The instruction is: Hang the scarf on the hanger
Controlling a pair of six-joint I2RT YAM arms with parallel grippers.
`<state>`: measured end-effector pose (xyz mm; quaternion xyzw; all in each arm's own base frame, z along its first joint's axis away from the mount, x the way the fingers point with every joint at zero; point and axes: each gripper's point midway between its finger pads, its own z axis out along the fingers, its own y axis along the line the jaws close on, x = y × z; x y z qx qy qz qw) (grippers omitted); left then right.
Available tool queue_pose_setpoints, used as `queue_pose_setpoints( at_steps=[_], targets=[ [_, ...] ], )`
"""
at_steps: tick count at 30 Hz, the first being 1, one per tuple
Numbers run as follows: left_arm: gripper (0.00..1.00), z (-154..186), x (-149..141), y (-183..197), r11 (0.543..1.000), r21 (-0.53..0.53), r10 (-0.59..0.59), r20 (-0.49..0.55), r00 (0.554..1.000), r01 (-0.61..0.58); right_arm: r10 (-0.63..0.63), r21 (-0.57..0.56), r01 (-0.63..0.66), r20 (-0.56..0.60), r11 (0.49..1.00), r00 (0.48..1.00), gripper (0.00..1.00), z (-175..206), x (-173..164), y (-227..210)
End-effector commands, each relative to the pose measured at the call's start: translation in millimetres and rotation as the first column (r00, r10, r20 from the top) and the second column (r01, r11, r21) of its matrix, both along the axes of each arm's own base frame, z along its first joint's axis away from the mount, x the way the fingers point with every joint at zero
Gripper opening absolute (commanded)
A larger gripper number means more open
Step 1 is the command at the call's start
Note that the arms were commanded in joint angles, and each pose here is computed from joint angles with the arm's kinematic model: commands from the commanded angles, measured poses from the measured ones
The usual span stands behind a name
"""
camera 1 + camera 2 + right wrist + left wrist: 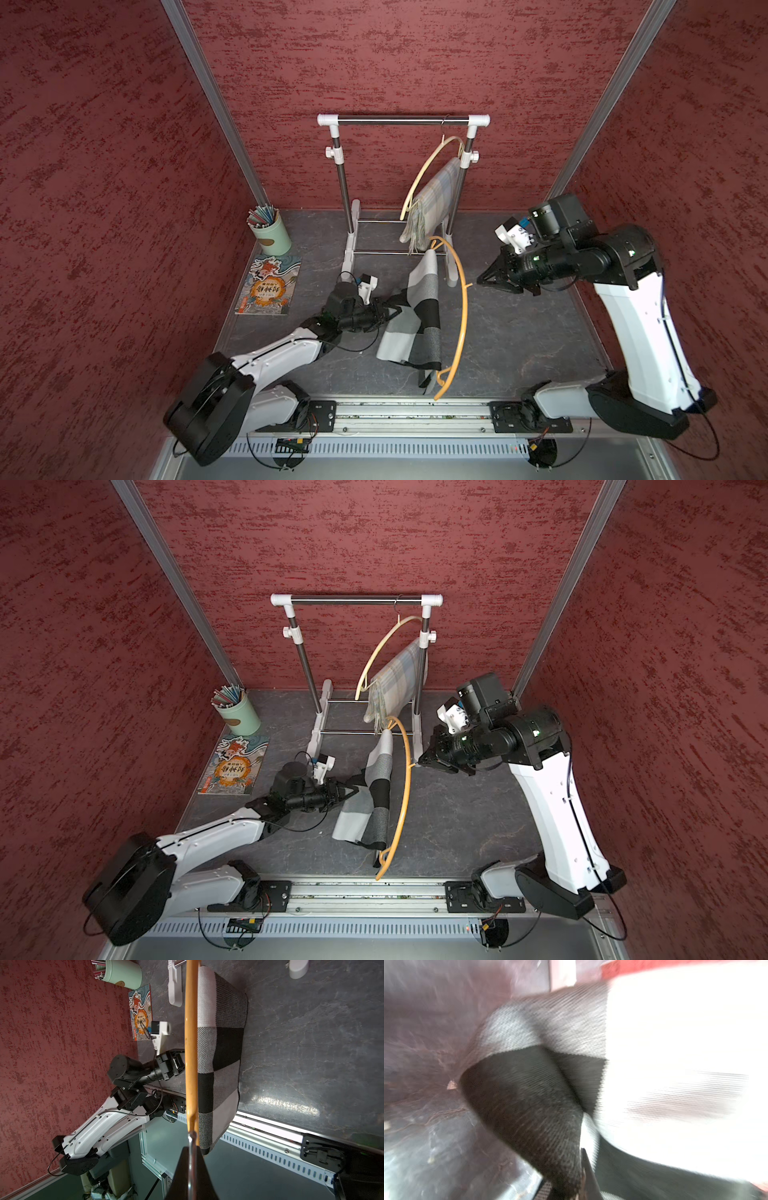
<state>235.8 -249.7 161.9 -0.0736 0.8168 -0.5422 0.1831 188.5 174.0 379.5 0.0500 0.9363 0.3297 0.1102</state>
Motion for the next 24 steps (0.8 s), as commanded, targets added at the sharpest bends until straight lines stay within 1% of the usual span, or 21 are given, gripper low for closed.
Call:
queue_pose_setpoints(
  at_steps=[1, 3, 6, 10, 13, 17, 20, 22, 24],
  targets=[
    [0.00, 27, -6, 21, 1.000, 0.015, 0.011, 0.011, 1.000, -0.011, 0.005, -0.045, -0.007, -0.042, 0.999, 0.999, 0.00, -7, -23, -14],
    [0.00, 57, -11, 36, 1.000, -0.003, 0.029, 0.060, 0.998, -0.029, 0.002, -0.050, -0.004, -0.040, 0.999, 0.999, 0.00, -9, -22, -14],
    [0.00, 83, -17, 56, 0.998, -0.008, 0.057, 0.086, 0.995, -0.057, 0.004, -0.047, -0.005, -0.037, 0.999, 0.999, 0.00, -9, -19, -13],
    [0.00, 92, -22, 62, 0.998, -0.038, 0.058, 0.054, 0.997, -0.056, 0.010, -0.032, -0.012, -0.041, 0.999, 0.999, 0.00, -9, -17, -9],
    [0.00, 105, -27, 65, 0.997, -0.051, 0.066, 0.076, 0.995, -0.062, 0.015, -0.035, -0.016, -0.042, 0.999, 0.999, 0.00, -11, -16, -9],
    [0.00, 116, -31, 68, 0.997, -0.050, 0.059, 0.057, 0.997, -0.056, 0.014, -0.067, -0.017, -0.046, 0.998, 0.999, 0.00, -19, -11, -11],
    [0.00, 130, -36, 70, 0.996, -0.067, 0.061, 0.069, 0.996, -0.056, 0.004, -0.115, -0.008, -0.038, 0.993, 0.999, 0.00, -27, -6, -16],
    [0.00, 132, -39, 70, 0.996, -0.070, 0.049, 0.048, 0.998, -0.046, 0.003, -0.108, -0.008, -0.044, 0.994, 0.999, 0.00, -30, -5, -14],
    [0.00, 126, -40, 69, 0.997, -0.063, 0.035, 0.019, 0.999, -0.033, -0.002, -0.089, -0.001, -0.039, 0.996, 0.999, 0.00, -28, -2, -11]
  ],
)
